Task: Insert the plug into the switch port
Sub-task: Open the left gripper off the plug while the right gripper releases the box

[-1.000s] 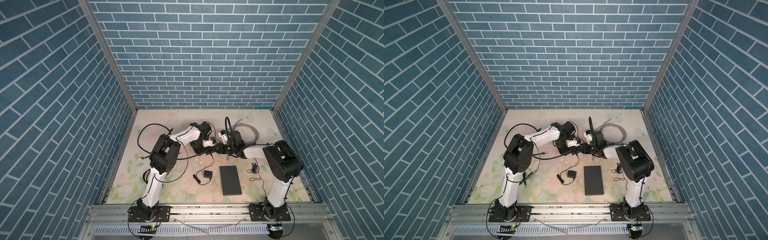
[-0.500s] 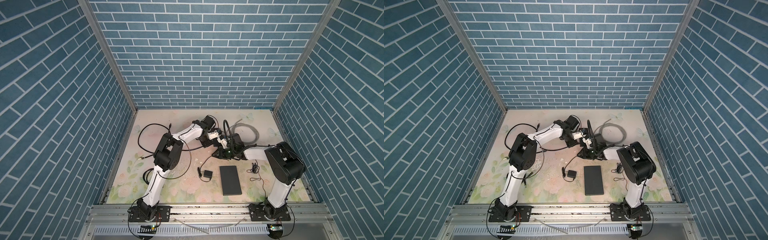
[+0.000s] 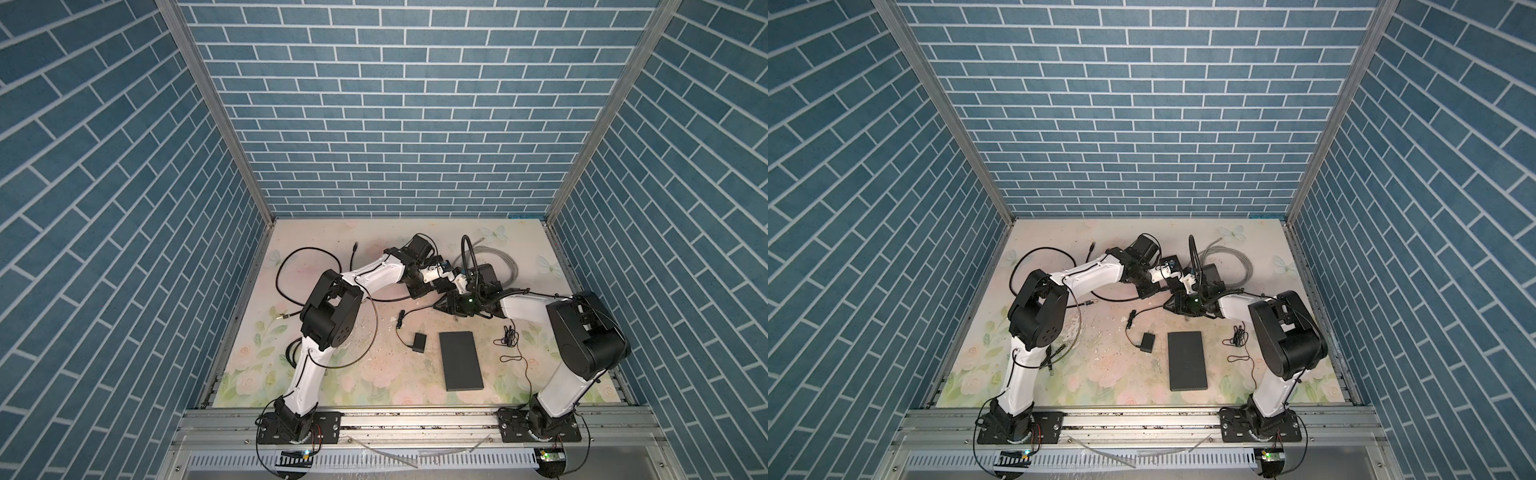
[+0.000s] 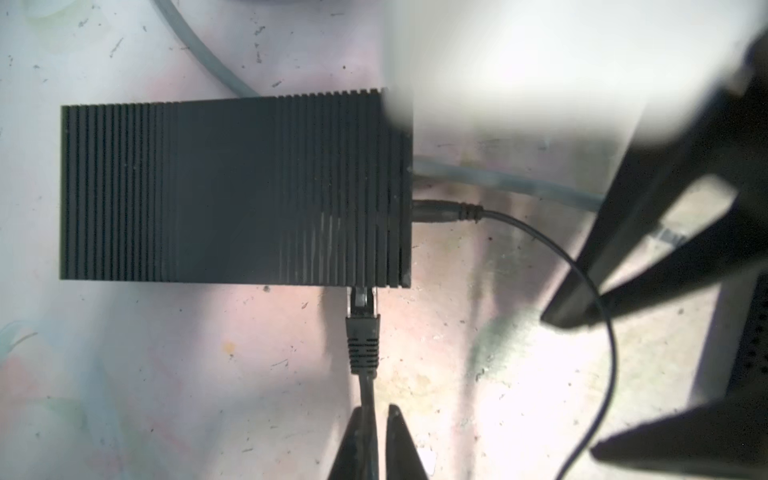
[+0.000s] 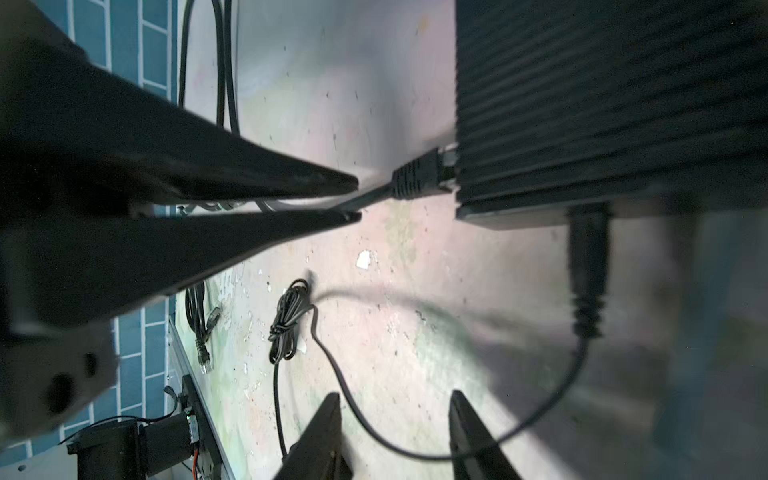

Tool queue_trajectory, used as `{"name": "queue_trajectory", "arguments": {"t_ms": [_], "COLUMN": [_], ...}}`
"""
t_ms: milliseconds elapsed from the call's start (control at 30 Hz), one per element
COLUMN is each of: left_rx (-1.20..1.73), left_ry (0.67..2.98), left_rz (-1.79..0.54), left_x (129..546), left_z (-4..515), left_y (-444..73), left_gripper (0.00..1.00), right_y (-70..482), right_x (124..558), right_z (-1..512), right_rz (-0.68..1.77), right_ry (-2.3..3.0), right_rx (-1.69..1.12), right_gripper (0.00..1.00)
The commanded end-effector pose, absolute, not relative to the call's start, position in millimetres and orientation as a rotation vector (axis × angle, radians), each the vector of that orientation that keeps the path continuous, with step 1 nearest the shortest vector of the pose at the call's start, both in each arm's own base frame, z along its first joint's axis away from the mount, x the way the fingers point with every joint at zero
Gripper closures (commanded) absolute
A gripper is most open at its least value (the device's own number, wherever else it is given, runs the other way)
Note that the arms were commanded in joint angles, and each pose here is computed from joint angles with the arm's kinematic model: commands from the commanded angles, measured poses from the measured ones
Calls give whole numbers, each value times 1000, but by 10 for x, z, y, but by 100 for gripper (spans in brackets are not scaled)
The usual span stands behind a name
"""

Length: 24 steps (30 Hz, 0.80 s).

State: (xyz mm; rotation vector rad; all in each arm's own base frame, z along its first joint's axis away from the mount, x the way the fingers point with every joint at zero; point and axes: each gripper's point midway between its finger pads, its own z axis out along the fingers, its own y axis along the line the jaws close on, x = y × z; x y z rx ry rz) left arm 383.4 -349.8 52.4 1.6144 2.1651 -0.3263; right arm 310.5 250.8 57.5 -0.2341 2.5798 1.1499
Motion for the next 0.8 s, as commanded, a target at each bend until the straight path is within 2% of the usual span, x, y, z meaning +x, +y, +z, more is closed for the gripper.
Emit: {"name": "queue_trajectory", "arguments": {"t_ms": [0,167,267,333,367,400,600,733,767], "left_rx": [1675,1624,1534,1503,1490,1476,1272,754,705], "left_ry": [2173,2184,2148,2107,2093,2083,2082,2143,2150], "left_rz": [-289,-239,-239,-236,-230,-220,-145,-65,-91], "left_x": [3755,3824,3903,3927,3939,3959,4221,4665,4720], "left_z": [505,540,774,985,1071,1151,1562,1935,1987], "left_y": [-3364,-3274,-3280,-3291,-3289,-3275,-3029,-2585,-2516], "left_gripper": [84,76,72,64,35,1,0,0,0], "right_y": [2338,2178,2126,2128,2131,2135,2112,2041,2023], "right_x": [3078,3214,3330,3398,3421,3444,3538,3607,3635], "right_z": [622,681,720,763,777,788,810,824,827], "right_rz": [1086,1024,1005,998,997,995,957,888,866], "right_ry": [2571,2554,2537,2522,2518,2513,2497,2493,2491], "right_rx": [-245,-192,-165,-163,-163,-163,-140,-111,-105], "right_gripper": [54,49,48,48,48,48,48,48,48]}}
